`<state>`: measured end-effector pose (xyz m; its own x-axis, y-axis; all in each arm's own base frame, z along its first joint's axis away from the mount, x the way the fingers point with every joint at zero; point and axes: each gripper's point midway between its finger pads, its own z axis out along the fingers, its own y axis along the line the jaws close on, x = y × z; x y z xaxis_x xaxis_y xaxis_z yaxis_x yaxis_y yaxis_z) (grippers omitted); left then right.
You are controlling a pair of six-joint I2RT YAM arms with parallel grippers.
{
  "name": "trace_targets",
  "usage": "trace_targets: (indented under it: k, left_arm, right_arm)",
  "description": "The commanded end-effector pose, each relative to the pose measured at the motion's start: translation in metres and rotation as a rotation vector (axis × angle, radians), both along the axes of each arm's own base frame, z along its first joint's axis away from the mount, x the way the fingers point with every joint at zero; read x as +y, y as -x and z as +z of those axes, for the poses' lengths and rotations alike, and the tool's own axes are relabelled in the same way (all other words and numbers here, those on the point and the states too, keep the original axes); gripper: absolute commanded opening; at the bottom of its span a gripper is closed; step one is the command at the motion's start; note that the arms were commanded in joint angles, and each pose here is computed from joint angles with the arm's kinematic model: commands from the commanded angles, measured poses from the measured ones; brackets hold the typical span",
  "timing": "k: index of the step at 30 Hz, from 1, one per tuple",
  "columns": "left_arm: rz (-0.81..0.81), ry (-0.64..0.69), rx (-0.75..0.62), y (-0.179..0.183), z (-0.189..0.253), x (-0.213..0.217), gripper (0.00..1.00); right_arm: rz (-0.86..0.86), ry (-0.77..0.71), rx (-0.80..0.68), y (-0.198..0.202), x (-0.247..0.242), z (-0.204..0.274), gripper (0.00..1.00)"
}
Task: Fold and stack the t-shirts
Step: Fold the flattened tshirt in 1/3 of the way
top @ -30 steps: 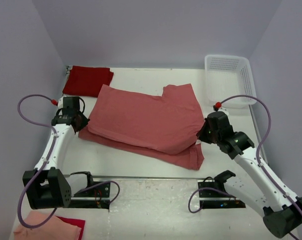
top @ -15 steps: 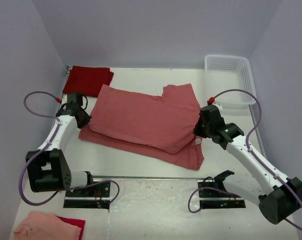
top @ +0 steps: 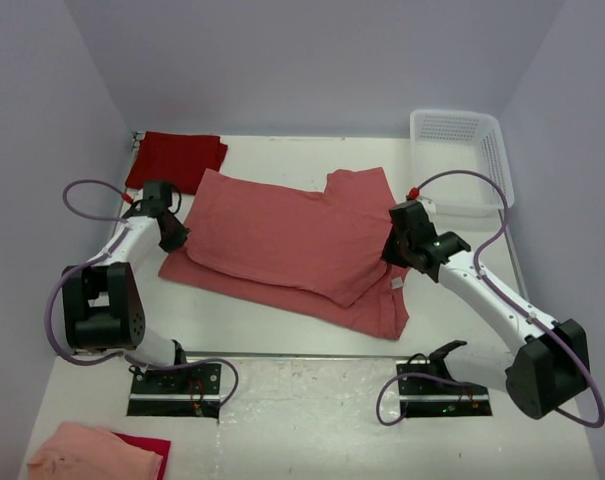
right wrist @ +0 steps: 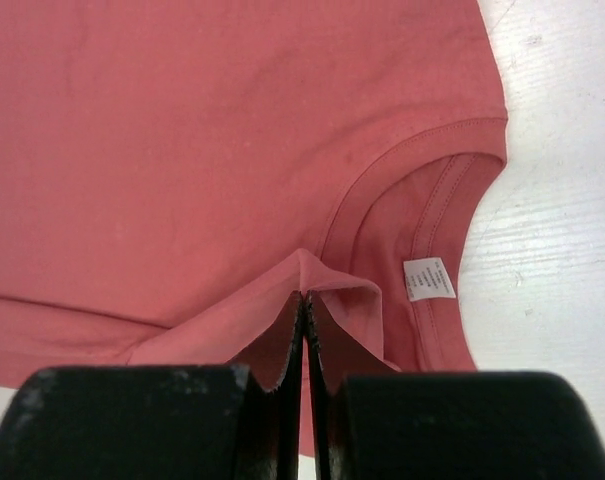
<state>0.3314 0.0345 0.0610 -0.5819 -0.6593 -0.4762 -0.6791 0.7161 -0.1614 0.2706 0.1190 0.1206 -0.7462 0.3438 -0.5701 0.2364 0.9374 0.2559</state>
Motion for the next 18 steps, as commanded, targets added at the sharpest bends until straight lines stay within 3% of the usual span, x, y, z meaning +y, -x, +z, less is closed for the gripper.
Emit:
trace_targets:
  k: [1,18]
  left_arm:
    - [-0.004,0.003,-0.1,-0.032,0.018,0.001,0.0]
    - [-0.019,0.035,-0.054,-0.056,-0.002,-0.003,0.0]
  right_arm:
    - [-0.026,0.012,-0.084,-0.029,-0.001,0.02,0.0]
    - [-0.035,0.027,-0.034,-0.063,-0.002,0.0,0.0]
